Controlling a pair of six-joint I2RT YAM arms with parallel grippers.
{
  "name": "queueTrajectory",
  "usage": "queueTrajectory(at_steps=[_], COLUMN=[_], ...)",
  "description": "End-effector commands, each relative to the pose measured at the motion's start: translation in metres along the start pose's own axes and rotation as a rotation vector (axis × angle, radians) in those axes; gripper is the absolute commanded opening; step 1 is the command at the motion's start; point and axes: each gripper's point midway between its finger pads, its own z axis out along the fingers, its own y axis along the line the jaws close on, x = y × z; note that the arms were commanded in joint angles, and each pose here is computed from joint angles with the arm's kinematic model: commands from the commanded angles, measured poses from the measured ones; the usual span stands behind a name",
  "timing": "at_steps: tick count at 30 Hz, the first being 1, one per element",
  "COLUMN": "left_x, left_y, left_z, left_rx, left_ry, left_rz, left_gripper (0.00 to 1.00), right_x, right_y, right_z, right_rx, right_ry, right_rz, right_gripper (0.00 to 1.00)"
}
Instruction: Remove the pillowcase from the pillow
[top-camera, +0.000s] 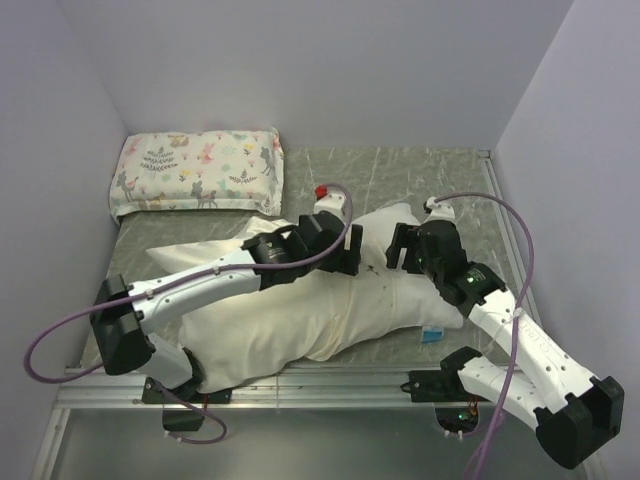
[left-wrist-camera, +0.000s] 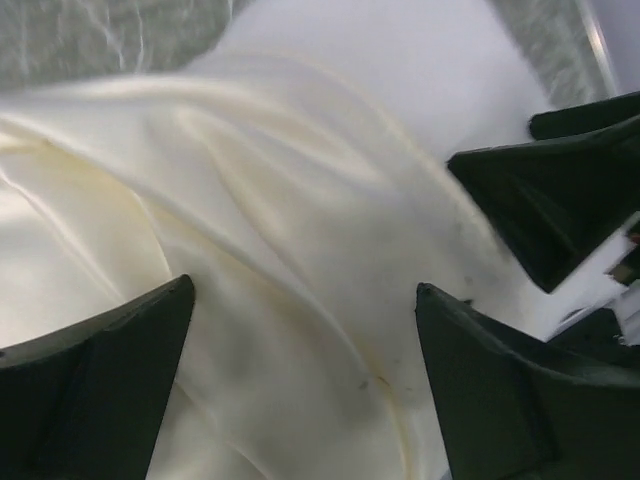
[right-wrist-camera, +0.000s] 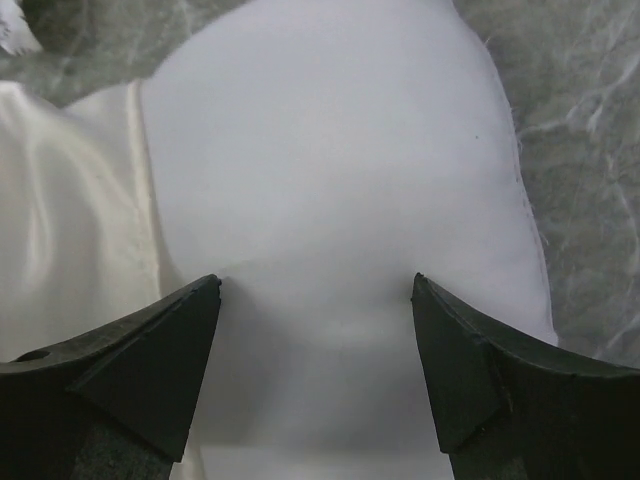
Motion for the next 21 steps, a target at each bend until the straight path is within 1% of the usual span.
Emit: queueTrajectory(at_steps=[1, 2, 3, 4, 5, 6, 7, 9, 10, 11, 13, 14, 15, 16, 17, 18, 19, 20, 21], left_x=[0.026, 0.034, 0.037, 0.039, 0.043, 0.044, 0.045, 0.051, 0.049, 0.051, 0.048, 0.046, 0.043, 0.036, 0.026, 0.02, 0.004, 0.005, -0.008], left_y=[0.012, 0.02, 0.025, 0.032, 0.045, 0.052, 0.061, 0.073, 0.073, 0.074, 0.076, 0.078, 0.081, 0.088, 0.097, 0.104, 0.114, 0.128, 0.133], left_z=[0.018, 0.02, 0.02, 0.015, 0.013, 0.009, 0.001, -0.004, -0.008, -0.009, -0.012, -0.014, -0.017, -0.02, -0.024, -0.026, -0.033, -0.033, -0.035], left_rx=[-0.063, -0.092, -0.111, -0.134, -0.184, -0.211, -0.237, -0.27, -0.26, -0.257, -0.258, -0.273, -0.289, -0.323, -0.343, -0.348, -0.316, -0.306, -0.268], left_ry=[0.032, 0.047, 0.047, 0.052, 0.044, 0.039, 0.038, 0.033, 0.024, 0.025, 0.015, 0.015, 0.008, -0.01, -0.024, -0.031, -0.052, -0.05, -0.089], left_rz=[-0.035, -0.028, -0.035, -0.031, -0.023, -0.027, -0.021, -0.021, -0.025, -0.025, -0.021, -0.009, -0.003, -0.001, -0.015, -0.029, -0.095, -0.11, -0.159], left_gripper=[0.9, 0.82, 0.72, 0.4, 0.27, 0.18, 0.0, 0.0, 0.0, 0.0, 0.0, 0.0, 0.0, 0.0, 0.01, 0.0, 0.0, 0.0, 0.0], right_x=[0.005, 0.006, 0.007, 0.008, 0.01, 0.012, 0.012, 0.017, 0.018, 0.023, 0.024, 0.027, 0.014, 0.006, -0.002, -0.024, -0.035, -0.044, -0.059], right_y=[-0.003, -0.001, 0.001, 0.002, 0.007, 0.008, 0.01, 0.019, 0.02, 0.025, 0.028, 0.023, 0.005, -0.01, -0.022, -0.044, -0.054, -0.063, -0.079], right_z=[0.008, 0.01, 0.012, 0.014, 0.015, 0.017, 0.019, 0.022, 0.025, 0.028, 0.033, 0.04, 0.043, 0.046, 0.048, 0.047, 0.046, 0.045, 0.04], right_rx=[-0.007, -0.02, -0.034, -0.05, -0.081, -0.091, -0.106, -0.159, -0.161, -0.187, -0.195, -0.161, -0.049, 0.019, 0.064, 0.116, 0.141, 0.169, 0.208], right_ry=[-0.012, -0.005, 0.0, 0.001, 0.013, 0.026, 0.025, 0.043, 0.044, 0.07, 0.085, 0.105, 0.073, 0.061, 0.053, 0.01, -0.013, -0.029, -0.055], right_rz=[0.033, 0.039, 0.042, 0.051, 0.054, 0.054, 0.055, 0.055, 0.056, 0.057, 0.049, 0.038, 0.019, 0.03, 0.05, 0.107, 0.136, 0.163, 0.207], right_gripper=[0.85, 0.85, 0.86, 0.86, 0.87, 0.87, 0.87, 0.88, 0.86, 0.76, 0.6, 0.39, 0.2, 0.05, 0.0, 0.0, 0.0, 0.0, 0.0])
